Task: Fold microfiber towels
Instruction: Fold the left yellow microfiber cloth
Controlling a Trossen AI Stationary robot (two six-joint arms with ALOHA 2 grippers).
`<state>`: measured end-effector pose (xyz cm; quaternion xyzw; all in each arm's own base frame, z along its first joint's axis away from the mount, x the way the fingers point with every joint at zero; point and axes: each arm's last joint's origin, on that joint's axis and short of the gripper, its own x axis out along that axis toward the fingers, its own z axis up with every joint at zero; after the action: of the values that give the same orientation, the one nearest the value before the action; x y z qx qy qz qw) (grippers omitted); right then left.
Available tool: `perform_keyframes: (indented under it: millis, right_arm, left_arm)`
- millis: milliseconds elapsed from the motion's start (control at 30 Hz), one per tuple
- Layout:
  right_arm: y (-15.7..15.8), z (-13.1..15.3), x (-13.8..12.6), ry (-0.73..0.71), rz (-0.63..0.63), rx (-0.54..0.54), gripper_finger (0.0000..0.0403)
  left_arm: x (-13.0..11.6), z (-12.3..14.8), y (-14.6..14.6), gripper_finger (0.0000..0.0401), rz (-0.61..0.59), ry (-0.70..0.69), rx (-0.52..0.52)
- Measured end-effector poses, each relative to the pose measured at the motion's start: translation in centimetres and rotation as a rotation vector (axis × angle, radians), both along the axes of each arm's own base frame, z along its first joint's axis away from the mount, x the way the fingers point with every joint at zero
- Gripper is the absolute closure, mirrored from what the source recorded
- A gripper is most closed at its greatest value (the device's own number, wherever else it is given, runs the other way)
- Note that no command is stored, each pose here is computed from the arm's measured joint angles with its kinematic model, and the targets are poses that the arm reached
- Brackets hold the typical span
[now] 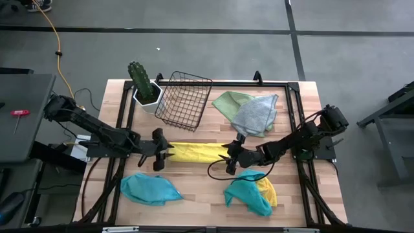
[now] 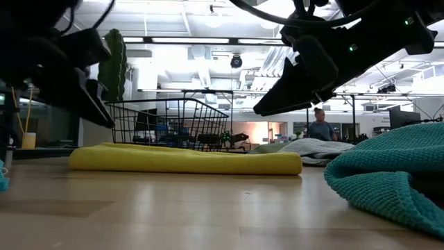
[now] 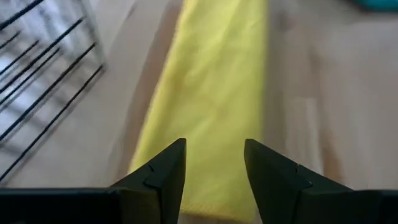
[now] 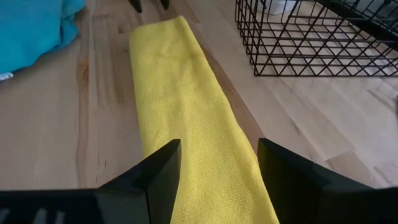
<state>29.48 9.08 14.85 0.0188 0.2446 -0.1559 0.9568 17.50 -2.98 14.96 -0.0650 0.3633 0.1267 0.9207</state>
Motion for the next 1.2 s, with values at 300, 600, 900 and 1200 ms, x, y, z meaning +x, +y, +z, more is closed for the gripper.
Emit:
perform_keyframes:
  millis: [300,600,900,1200]
  right_arm:
    - [0.0,0.0,0.0,0.004,0.005,-0.008,0.0199]
    - [-0.3,0.0,0.1,-0.047,-0.102,0.17,0.0199]
    - [-1.1,1.4,0.0,0.338,-0.324,0.525,0.0199]
    - [-1.4,-0.1,-0.9,0.389,-0.437,0.766,0.0199]
  left_arm:
    - [-1.0,2.6,-1.0,0.0313,0.028,0.286,-0.036]
    - [-1.6,-1.3,-0.5,0.0392,0.055,0.439,-0.011]
    - [0.0,-3.1,0.2,0.04,0.004,0.492,-0.021]
    - [-0.2,-2.9,0.1,0.0401,-0.003,0.473,-0.016]
